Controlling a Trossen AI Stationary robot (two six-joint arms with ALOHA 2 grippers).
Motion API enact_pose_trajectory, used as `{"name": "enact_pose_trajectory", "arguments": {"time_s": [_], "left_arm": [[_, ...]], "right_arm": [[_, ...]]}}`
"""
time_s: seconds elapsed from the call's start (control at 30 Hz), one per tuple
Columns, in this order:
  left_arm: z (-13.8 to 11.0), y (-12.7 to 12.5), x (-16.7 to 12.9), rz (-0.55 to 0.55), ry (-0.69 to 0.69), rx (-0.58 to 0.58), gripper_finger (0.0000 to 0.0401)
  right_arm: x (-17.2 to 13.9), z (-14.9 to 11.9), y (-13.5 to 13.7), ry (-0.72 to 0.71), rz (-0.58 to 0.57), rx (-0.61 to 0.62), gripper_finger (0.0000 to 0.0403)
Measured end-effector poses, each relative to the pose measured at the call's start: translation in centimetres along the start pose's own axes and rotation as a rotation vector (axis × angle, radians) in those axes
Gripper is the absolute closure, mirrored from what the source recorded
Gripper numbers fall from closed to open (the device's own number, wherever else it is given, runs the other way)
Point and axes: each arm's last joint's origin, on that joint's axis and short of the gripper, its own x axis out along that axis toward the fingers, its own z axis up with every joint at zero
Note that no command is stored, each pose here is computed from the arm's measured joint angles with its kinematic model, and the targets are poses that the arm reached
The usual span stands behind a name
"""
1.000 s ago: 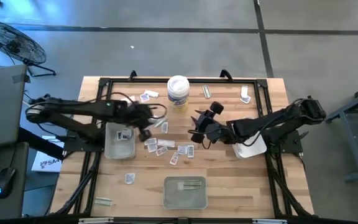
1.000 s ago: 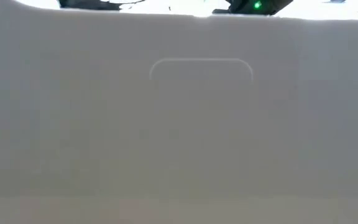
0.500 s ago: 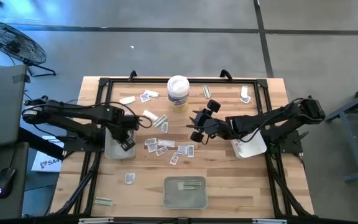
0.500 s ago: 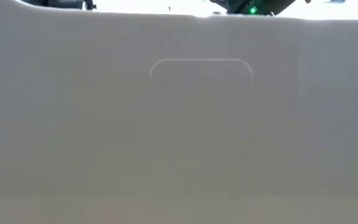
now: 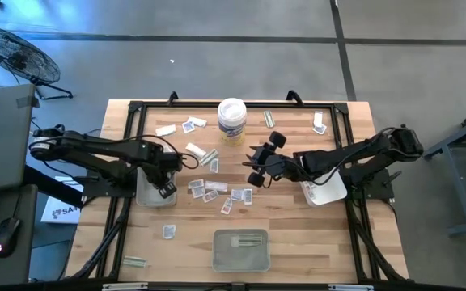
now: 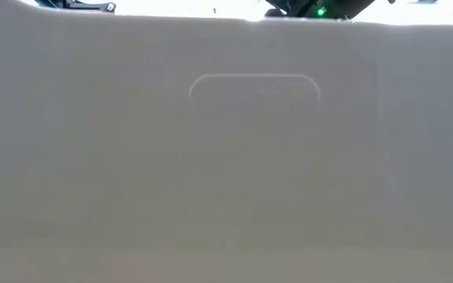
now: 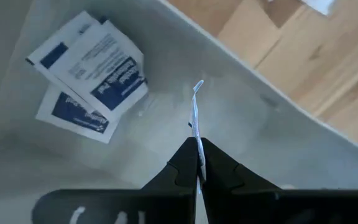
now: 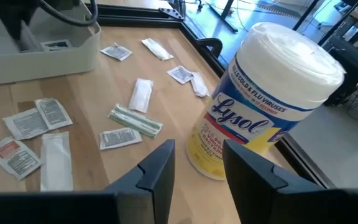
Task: Pick & Place First Aid Supplies
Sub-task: Put the blue alcohol pad into the top gray bin
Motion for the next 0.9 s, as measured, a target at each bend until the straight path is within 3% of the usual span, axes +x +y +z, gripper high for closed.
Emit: {"name": "enact_pose_trajectory", "arguments": {"time_s": [0.27,0.67,0.9], "left_arm": [[0.6,0.1,0.2,0.098,-0.102,0.01,0.0387],[0.7,0.7,0.0,0.275,-0.199,0.032,0.028],[1.2,-0.1,-3.5,0.341,-0.251,0.04,0.0275]], "right_arm": [[0.0,0.0,0.1,0.001,0.023,0.034,0.0274],[0.0,-0.1,0.2,0.012,0.062,0.056,0.0274],[0.0,-0.1,0.3,0.015,0.082,0.056,0.0274]]}}
